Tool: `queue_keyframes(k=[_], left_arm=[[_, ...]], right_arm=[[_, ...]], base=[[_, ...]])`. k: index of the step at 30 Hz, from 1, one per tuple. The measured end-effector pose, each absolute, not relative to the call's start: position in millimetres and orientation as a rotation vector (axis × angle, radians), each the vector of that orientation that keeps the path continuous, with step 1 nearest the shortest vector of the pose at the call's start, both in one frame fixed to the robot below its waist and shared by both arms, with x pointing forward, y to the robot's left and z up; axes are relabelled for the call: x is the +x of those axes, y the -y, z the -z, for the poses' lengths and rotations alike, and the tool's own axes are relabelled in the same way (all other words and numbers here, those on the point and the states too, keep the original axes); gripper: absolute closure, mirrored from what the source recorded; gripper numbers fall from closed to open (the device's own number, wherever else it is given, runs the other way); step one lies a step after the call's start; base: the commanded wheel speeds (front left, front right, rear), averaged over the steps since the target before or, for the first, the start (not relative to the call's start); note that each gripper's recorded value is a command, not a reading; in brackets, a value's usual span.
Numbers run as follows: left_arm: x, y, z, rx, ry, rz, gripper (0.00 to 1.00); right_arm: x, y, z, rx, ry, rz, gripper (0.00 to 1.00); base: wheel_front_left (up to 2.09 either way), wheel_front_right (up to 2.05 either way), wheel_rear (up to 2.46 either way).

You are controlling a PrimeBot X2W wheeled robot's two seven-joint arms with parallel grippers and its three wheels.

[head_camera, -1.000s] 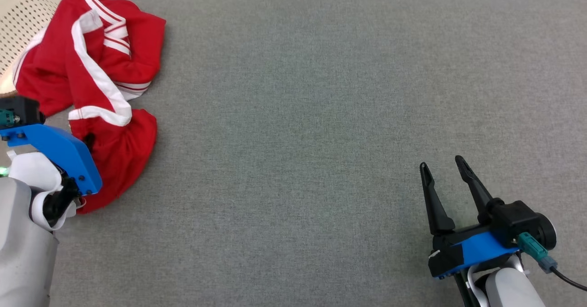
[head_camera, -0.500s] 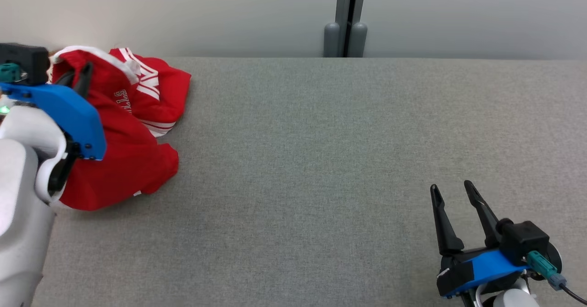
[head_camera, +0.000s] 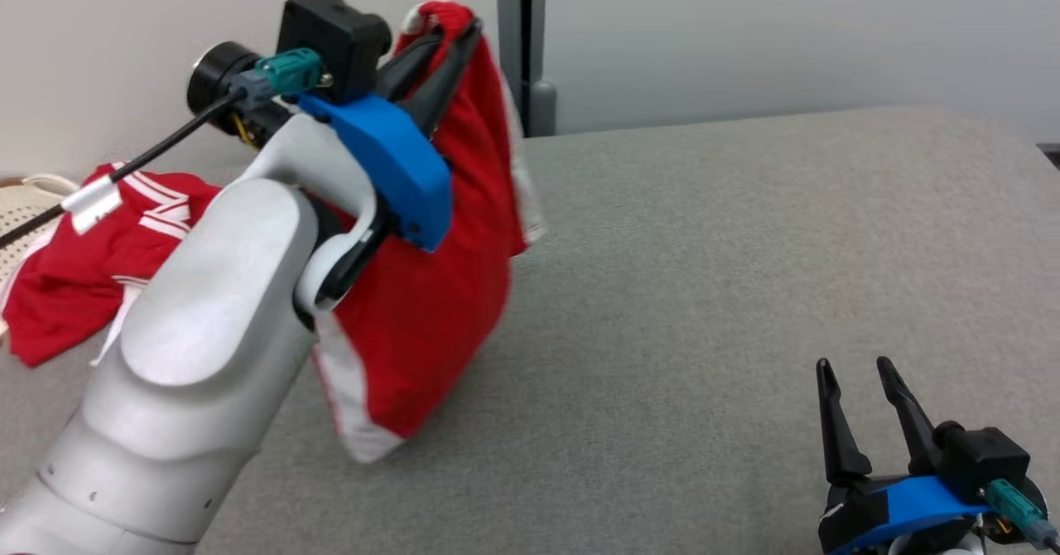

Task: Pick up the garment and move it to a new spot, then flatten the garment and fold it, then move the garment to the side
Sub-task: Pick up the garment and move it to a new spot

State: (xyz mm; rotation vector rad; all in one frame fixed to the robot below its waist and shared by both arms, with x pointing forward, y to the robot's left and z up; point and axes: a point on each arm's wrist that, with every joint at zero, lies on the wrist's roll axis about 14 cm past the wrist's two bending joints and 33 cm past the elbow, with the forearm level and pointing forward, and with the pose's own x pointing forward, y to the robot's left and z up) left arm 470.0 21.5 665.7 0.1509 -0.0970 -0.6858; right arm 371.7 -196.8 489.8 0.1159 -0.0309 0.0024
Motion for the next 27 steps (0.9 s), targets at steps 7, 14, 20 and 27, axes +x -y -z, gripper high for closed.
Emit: queue_keyframes(k=[7, 14, 20, 27], left_arm=[[456.1, 66.6, -701.3, 0.03, 0.253, 0.911, 1.0], [458.3, 95.9, -667.9, -0.114, 0.195, 0.985, 1.0], [456.2, 73.0, -558.1, -0.212, -0.061, 0.894, 1.0], [435.4, 29.2, -469.9, -0.314, -0.255, 0.727, 1.0]], right_arm=[[352.4, 239.3, -482.3, 0.111, 0.013, 0.13, 0.0], [346.5, 260.9, -475.6, 0.106, -0.008, 0.2, 0.0], [349.0, 263.3, -471.9, 0.111, -0.019, 0.208, 0.0], [354.4, 259.9, -469.0, 0.109, -0.027, 0.196, 0.0]], base=[[0.0, 0.0, 0.0], [0.0, 0.0, 0.0], [0.0, 0.0, 0.0], [0.0, 0.0, 0.0]])
